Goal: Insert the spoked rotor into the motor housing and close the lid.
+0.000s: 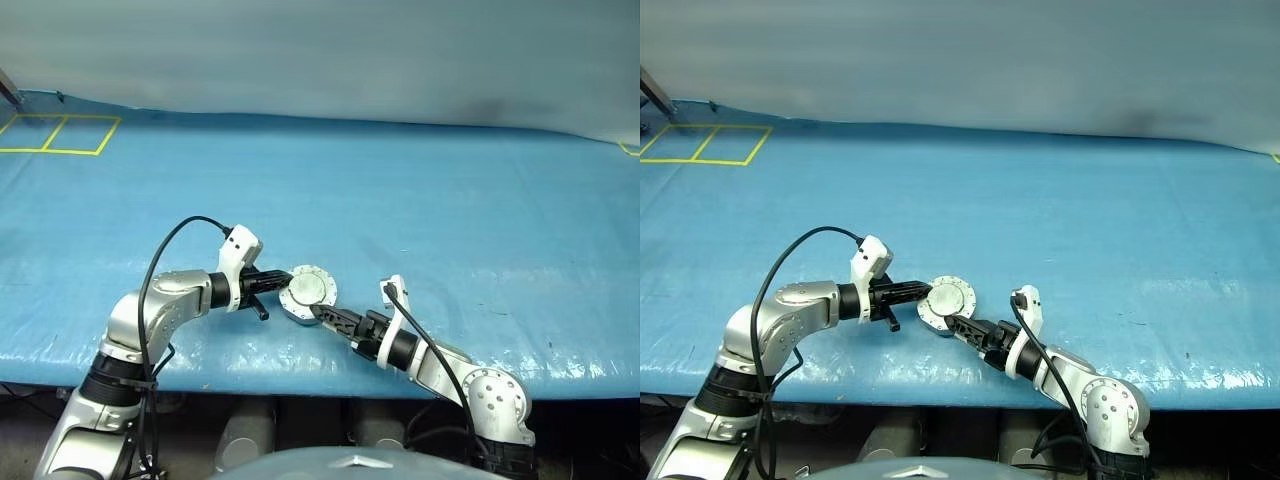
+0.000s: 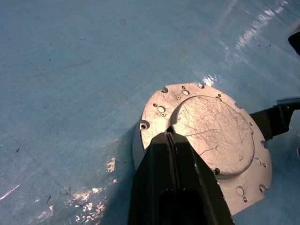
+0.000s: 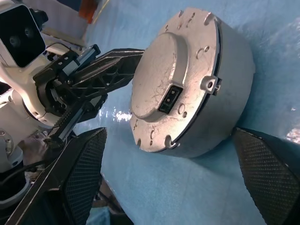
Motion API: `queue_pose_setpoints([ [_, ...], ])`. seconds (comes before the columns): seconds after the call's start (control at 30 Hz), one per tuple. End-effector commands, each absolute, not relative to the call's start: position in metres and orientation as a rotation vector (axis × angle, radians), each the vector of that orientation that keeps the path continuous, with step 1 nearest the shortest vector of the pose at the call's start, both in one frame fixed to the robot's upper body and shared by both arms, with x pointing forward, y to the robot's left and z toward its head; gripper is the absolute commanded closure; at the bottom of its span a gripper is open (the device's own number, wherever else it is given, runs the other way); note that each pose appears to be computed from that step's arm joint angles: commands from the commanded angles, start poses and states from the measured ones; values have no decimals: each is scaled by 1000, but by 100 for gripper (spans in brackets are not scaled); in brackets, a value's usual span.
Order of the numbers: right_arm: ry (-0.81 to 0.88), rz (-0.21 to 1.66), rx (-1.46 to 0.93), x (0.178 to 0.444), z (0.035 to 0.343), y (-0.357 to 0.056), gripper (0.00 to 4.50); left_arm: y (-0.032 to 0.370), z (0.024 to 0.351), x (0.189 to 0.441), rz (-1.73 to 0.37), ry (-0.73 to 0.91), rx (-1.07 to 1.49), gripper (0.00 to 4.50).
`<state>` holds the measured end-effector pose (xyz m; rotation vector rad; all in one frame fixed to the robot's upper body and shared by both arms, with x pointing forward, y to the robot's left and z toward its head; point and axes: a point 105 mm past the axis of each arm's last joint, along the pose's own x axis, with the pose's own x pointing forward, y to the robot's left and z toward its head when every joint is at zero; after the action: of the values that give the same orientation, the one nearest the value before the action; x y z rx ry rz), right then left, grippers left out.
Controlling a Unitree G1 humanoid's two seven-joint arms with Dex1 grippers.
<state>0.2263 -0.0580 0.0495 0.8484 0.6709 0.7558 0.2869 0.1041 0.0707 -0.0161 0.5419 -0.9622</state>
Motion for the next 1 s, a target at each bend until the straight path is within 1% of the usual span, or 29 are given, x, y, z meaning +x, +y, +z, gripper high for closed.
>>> queue_pose_setpoints([
  [0.03, 673, 781, 900, 227, 56, -51, 6, 100, 55, 279, -983, 602, -18, 450],
  [0.2, 659, 772, 1002, 232, 62, -45, 6, 99, 55, 279, -989, 595, -19, 450],
  [0.47, 648, 730, 1087, 234, 62, -47, 6, 100, 55, 278, -985, 596, -17, 450],
  [0.6, 650, 731, 1101, 232, 63, -48, 6, 100, 54, 278, -986, 598, -20, 450],
  [0.77, 697, 743, 1097, 225, 56, -50, 6, 100, 54, 277, -987, 598, -22, 450],
  [0.83, 706, 736, 1103, 224, 54, -52, 44, 100, 54, 277, -988, 599, -22, 450],
  [0.87, 706, 733, 1106, 225, 53, -52, 57, 100, 53, 276, -988, 599, -22, 450],
  [0.9, 706, 731, 1107, 225, 53, -53, 97, 100, 53, 276, -988, 600, -22, 450],
  [1.0, 697, 724, 1124, 226, 53, -54, 192, 101, 53, 276, -985, 601, -21, 450],
])
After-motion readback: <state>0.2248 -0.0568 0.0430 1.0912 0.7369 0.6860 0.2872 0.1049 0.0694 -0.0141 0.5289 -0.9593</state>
